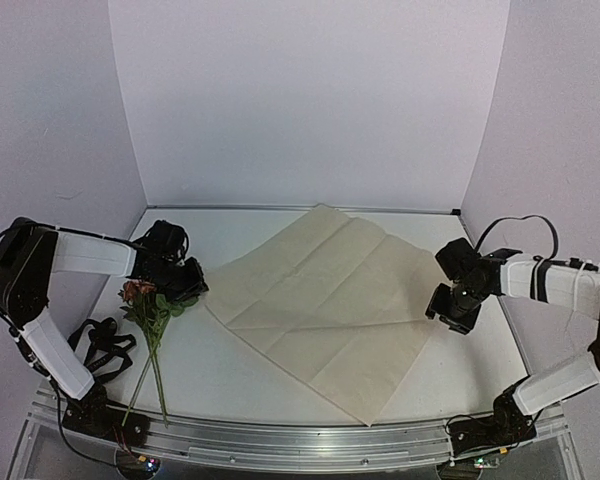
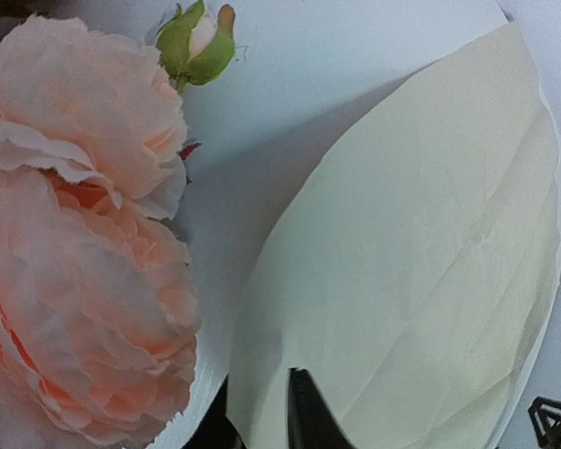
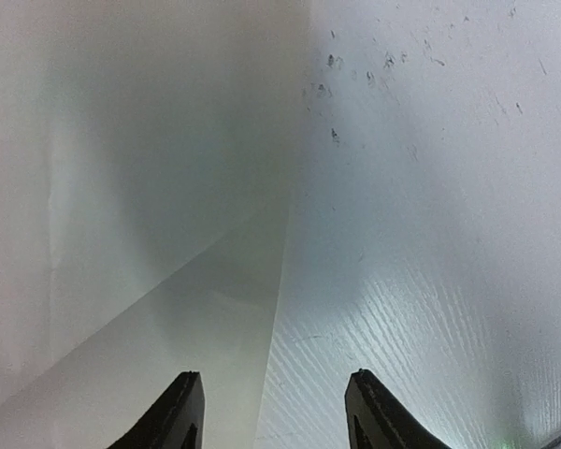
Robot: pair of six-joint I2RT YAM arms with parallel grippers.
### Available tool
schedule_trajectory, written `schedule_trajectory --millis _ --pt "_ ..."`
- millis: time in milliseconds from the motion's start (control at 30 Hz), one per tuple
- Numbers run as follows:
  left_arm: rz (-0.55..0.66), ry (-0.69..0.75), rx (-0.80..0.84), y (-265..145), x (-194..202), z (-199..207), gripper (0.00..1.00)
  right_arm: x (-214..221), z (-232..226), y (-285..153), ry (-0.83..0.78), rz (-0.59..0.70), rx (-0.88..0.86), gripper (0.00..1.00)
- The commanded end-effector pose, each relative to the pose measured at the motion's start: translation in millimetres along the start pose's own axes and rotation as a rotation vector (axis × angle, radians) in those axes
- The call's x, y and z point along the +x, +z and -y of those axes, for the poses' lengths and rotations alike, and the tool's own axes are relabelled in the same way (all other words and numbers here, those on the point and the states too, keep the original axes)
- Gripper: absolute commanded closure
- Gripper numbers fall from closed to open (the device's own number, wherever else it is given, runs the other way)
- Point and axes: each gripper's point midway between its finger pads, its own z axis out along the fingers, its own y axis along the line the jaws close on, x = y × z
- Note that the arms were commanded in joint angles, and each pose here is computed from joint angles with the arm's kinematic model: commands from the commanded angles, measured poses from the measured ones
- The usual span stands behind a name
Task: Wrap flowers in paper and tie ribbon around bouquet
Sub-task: Unfold the folded wrapping paper at the center of the board.
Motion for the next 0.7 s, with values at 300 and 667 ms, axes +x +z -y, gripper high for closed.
schedule_trajectory --millis 300,667 --pt "0.018 0.083 0.076 -24 -26 48 0.48 22 -152 -35 -0.281 -0.101 -0.236 0.55" --pt "0.027 0.013 -0.105 -58 -22 11 0.14 45 -185 1 -0.398 -0.097 -0.218 0.54"
